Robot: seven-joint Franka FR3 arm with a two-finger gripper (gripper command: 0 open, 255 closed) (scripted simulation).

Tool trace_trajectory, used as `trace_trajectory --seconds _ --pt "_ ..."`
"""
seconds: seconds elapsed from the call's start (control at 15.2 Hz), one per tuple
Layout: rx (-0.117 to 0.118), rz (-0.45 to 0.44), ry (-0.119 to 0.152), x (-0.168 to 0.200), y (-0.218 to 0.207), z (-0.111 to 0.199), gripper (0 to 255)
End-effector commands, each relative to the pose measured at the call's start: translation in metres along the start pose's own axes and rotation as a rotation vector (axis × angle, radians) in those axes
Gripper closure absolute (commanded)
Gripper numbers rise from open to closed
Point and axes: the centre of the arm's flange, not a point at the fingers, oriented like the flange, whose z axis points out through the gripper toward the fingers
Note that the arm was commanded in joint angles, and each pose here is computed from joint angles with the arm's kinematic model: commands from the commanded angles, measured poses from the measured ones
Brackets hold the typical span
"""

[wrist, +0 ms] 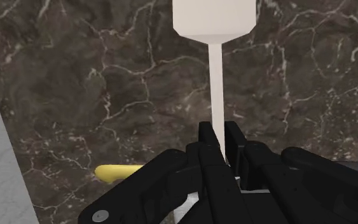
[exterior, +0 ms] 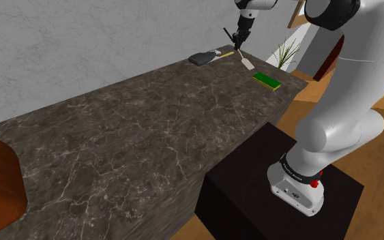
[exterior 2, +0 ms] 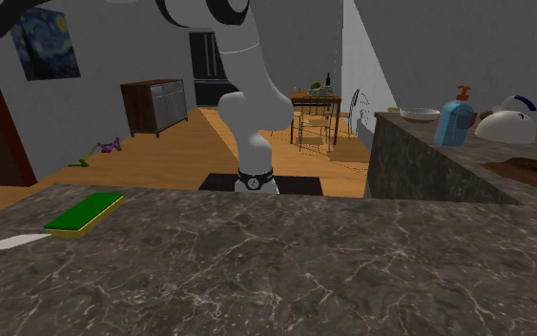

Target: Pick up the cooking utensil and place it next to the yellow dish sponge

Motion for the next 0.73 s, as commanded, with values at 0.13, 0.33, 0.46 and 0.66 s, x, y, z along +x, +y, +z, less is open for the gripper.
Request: trace_trajectory --seconds 0.13,0.33,0.46,0.66 --pt "0.000 -0.002 0.000 -0.001 0.053 -0.001 255" --pt "0.000 -0.002 0.000 -0.001 0.093 -0.001 255" --pt "0.000 -0.002 0.000 -0.001 0.097 0.004 255" --pt "0.000 -0.002 0.000 -0.002 0.097 0.020 255"
